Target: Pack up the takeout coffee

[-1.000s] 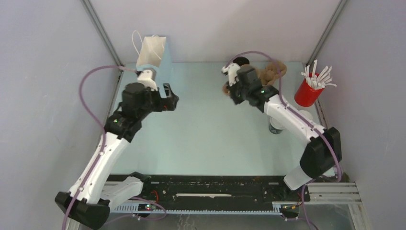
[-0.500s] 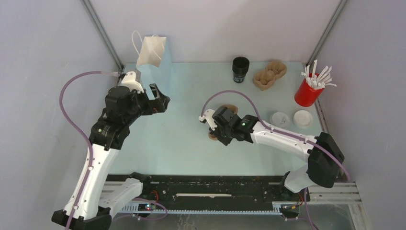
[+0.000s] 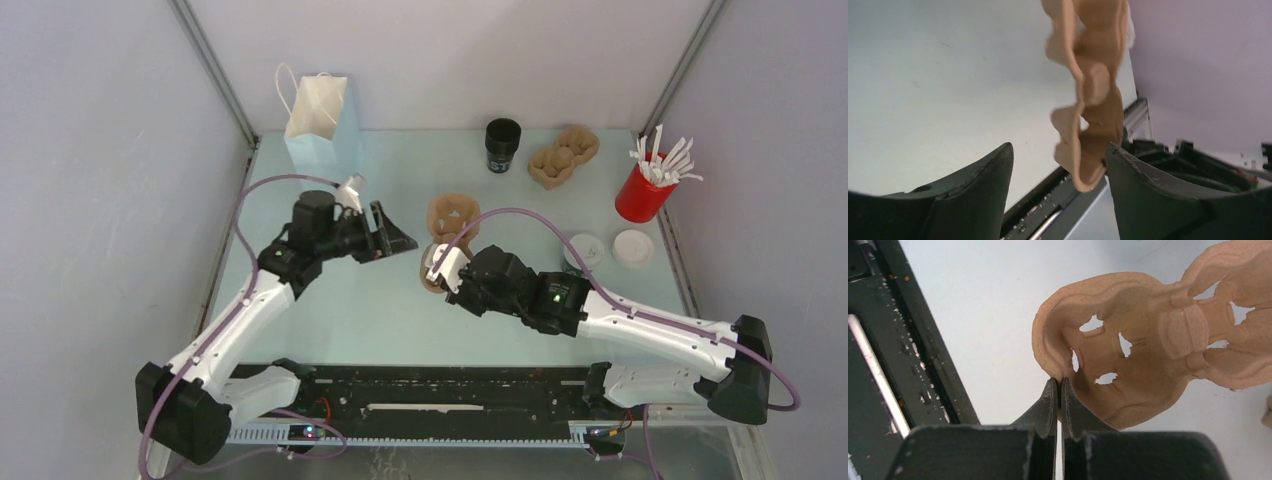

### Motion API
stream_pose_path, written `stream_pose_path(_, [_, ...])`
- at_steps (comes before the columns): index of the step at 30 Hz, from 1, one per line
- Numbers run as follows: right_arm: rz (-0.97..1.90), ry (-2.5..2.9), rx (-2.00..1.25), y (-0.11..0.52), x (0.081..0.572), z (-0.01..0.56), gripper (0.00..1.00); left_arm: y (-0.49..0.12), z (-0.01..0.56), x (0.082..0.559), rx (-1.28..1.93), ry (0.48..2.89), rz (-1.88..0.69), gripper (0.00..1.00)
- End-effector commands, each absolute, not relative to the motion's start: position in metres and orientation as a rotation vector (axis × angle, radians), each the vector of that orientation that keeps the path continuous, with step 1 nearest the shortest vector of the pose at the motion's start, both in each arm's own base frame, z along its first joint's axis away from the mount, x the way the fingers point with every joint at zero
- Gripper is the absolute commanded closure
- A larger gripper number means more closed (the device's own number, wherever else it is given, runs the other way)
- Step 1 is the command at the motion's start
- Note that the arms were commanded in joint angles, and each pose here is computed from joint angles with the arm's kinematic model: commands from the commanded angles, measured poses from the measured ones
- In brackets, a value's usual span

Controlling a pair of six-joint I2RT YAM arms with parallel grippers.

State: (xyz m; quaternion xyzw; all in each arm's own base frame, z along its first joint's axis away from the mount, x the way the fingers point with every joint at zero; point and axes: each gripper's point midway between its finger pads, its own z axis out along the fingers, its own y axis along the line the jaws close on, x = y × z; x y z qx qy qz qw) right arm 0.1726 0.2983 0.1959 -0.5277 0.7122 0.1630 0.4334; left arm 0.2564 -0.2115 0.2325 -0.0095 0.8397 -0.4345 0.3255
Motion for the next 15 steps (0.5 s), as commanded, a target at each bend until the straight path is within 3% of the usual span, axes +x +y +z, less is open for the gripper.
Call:
stream_pose_path(1, [0.362, 1.697, -1.246, 0.302, 0.184, 0.215, 1.0, -0.242, 0.257, 0.241, 0.09, 2.124, -1.217, 0.32])
stream_pose_path(6, [0.355, 1.698, -1.224, 0.306, 0.185, 0.216, 1.0, -0.249, 0.243, 0.239, 0.118, 2.168, -1.164, 0.45])
stream_pose_path(12, [0.354, 1.687, -1.221, 0.313, 0.182, 0.218, 1.0, -0.261, 0.23, 0.237, 0.157, 2.207, -1.107, 0.52])
stream_pose_path(15, [0.35, 1.69, -1.222, 0.315, 0.182, 0.216, 1.0, -0.261, 0.232, 0.238, 0.159, 2.196, -1.098, 0.63])
